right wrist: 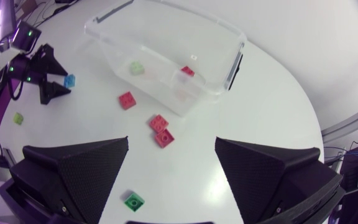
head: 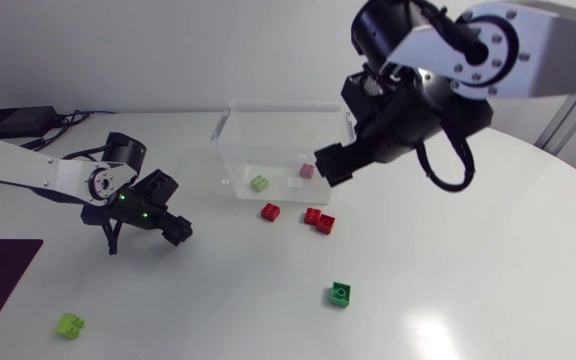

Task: Place the duplo bricks in the container

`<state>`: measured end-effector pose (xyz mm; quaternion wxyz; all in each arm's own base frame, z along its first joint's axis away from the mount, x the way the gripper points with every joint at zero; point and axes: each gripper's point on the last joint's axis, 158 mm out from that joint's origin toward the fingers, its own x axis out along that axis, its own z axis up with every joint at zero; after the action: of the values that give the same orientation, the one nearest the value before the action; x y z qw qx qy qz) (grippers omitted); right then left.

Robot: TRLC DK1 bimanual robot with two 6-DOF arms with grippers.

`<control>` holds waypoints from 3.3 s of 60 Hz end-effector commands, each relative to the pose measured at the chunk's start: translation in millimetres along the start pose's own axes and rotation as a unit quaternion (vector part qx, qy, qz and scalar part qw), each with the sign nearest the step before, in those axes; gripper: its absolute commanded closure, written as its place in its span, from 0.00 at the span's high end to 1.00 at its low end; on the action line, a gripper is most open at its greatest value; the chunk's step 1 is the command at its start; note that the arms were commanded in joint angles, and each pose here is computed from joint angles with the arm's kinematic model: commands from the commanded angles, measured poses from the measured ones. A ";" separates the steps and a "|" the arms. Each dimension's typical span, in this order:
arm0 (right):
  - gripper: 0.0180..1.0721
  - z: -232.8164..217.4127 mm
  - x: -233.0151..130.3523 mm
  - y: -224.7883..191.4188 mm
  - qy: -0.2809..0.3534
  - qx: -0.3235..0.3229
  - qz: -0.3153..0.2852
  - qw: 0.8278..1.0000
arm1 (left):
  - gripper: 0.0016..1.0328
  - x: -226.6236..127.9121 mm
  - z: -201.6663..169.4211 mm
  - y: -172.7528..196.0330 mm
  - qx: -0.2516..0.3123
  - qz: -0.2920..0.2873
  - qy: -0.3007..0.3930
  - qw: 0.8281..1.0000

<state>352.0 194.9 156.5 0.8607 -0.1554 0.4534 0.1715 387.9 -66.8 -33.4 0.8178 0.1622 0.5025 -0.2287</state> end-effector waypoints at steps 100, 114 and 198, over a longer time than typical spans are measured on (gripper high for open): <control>0.95 -195.7 92.4 84.2 0.135 -0.264 0.172 0.939 | 0.18 -176.6 210.3 -81.0 0.044 -0.066 -0.229 0.970; 0.95 -197.9 99.6 74.3 0.137 -0.268 0.166 0.939 | 0.18 -155.8 235.3 -81.4 0.043 -0.066 -0.231 0.970; 0.36 -80.7 14.9 32.2 -0.037 -0.199 0.092 0.975 | 0.93 -182.0 179.9 -63.6 0.022 -0.007 -0.143 0.989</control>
<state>273.6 193.6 77.2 0.7897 -0.2908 0.4034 0.3593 440.5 -185.0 228.0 0.8938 0.1270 0.3343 -0.2705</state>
